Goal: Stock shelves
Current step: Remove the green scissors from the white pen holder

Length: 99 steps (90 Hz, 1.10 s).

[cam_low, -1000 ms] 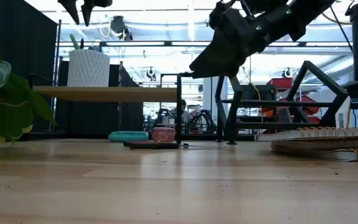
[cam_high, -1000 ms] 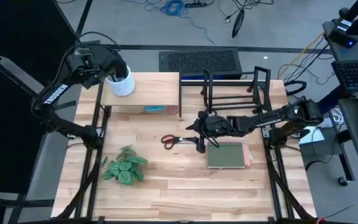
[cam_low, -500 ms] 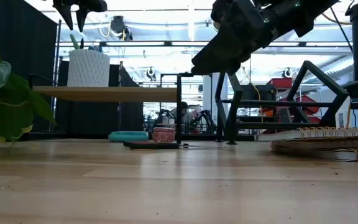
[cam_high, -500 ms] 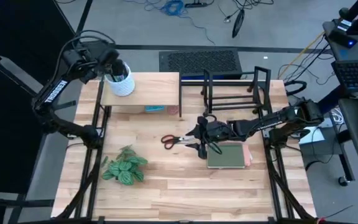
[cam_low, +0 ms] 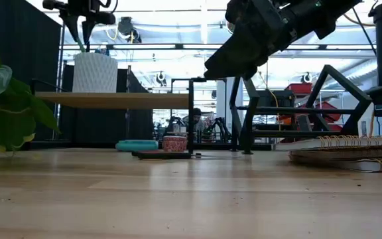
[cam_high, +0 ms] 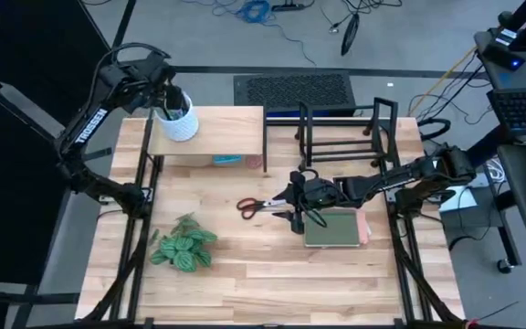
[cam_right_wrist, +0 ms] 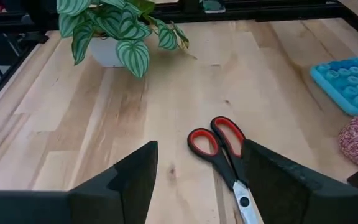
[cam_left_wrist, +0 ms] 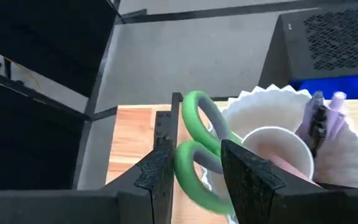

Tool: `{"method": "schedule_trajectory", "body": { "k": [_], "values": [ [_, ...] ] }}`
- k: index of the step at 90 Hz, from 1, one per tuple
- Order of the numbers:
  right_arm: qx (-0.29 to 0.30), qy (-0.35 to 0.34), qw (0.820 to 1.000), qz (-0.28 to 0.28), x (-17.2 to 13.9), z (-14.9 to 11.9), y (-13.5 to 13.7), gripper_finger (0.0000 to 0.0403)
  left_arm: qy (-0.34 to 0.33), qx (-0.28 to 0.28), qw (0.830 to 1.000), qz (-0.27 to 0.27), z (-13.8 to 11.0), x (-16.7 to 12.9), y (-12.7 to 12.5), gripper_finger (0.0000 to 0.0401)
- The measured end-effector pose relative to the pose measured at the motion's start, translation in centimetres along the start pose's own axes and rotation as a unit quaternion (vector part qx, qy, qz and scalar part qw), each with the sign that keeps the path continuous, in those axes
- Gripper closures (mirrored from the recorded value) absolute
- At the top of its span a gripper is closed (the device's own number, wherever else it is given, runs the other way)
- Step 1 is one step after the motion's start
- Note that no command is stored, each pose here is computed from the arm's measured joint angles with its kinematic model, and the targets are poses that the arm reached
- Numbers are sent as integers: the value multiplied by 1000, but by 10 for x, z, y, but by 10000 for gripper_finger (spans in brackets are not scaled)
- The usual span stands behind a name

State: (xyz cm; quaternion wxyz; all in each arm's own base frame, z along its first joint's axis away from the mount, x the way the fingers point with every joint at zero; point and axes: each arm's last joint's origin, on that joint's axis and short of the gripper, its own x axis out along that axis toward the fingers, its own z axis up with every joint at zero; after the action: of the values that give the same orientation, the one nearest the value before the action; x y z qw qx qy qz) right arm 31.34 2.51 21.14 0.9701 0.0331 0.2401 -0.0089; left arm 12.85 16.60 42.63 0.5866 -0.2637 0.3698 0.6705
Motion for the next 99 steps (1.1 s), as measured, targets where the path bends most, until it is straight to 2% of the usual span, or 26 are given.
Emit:
{"method": "schedule_trajectory", "body": {
  "k": [36,67,99],
  "values": [
    [-1,4,1000,0,3,-2,0,188,22,14,999,-26,0,2,-1,282],
    [4,7,1000,-1,4,-3,0,188,17,17,999,-38,0,0,-1,344],
    [4,7,1000,-1,4,-3,0,188,13,44,998,-49,-4,-6,-2,344]
  ]
}}
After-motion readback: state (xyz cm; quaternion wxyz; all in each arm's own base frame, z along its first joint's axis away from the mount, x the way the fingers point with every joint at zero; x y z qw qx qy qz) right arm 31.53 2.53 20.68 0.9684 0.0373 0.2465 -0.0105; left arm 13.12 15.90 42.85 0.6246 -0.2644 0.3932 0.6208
